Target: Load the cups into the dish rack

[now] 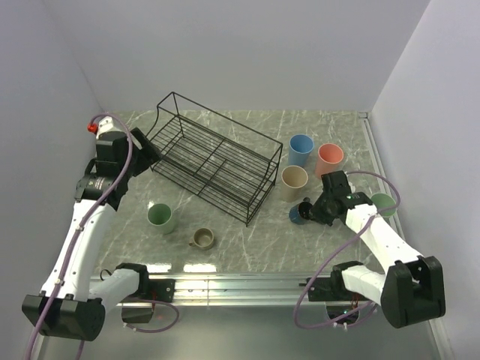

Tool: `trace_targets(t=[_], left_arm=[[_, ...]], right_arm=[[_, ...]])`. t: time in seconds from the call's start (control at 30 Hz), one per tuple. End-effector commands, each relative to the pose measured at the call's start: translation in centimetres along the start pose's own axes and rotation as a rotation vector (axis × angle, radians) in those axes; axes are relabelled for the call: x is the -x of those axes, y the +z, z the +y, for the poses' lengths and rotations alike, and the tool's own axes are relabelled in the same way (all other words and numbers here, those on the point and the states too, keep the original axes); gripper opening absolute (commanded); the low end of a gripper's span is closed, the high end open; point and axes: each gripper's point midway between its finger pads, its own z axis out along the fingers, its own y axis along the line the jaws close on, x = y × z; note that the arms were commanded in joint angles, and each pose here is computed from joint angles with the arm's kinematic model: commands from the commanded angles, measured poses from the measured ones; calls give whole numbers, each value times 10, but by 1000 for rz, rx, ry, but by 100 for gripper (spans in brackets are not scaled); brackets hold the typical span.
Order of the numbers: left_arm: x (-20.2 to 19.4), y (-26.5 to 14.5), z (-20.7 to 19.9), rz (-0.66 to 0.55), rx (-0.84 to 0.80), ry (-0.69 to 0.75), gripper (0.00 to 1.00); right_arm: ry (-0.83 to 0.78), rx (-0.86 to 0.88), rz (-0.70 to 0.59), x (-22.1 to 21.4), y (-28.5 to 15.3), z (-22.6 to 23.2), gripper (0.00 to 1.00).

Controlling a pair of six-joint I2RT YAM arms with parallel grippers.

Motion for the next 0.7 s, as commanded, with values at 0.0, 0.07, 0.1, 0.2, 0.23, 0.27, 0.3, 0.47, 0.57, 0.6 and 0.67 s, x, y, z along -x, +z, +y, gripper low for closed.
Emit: trace_targets(t=[0.0, 0.07, 0.1, 0.2, 0.23, 0.27, 0.3, 0.47, 0.57, 0.6, 0.67], left_arm=[[10, -20, -31, 11, -131, 45, 83], [18, -29, -41, -2, -171, 55, 89], [18, -34, -48, 3, -204, 59, 90], [26, -47, -63, -2, -271, 62, 93], [30, -52, -68, -8, -291, 59, 93], [30, -55, -72, -3, -310, 51, 93], [30, -58, -76, 4, -332, 49, 93], [26, -97, -126, 64, -641, 41, 91], [17, -137, -161, 123, -930, 52, 93], [16, -147, -170, 134, -1002, 51, 94], [10, -171, -187, 200, -1188, 26, 94]], right_arm=[[-13, 14, -23, 10, 3, 8, 9], [-24, 18, -1, 7, 5, 8, 0], [-29, 13, 4, 6, 6, 8, 0], [-35, 25, -9, 12, -4, 12, 0], [-41, 38, 7, 8, -10, 14, 0], [-42, 61, -13, 12, -19, 18, 0], [-41, 89, -35, 20, -30, 26, 0], [-29, 251, -66, 27, -96, 54, 0], [-8, 416, -100, 34, -144, 82, 0], [-19, 518, -77, 31, -165, 98, 0], [-6, 714, -70, 33, -199, 129, 0]])
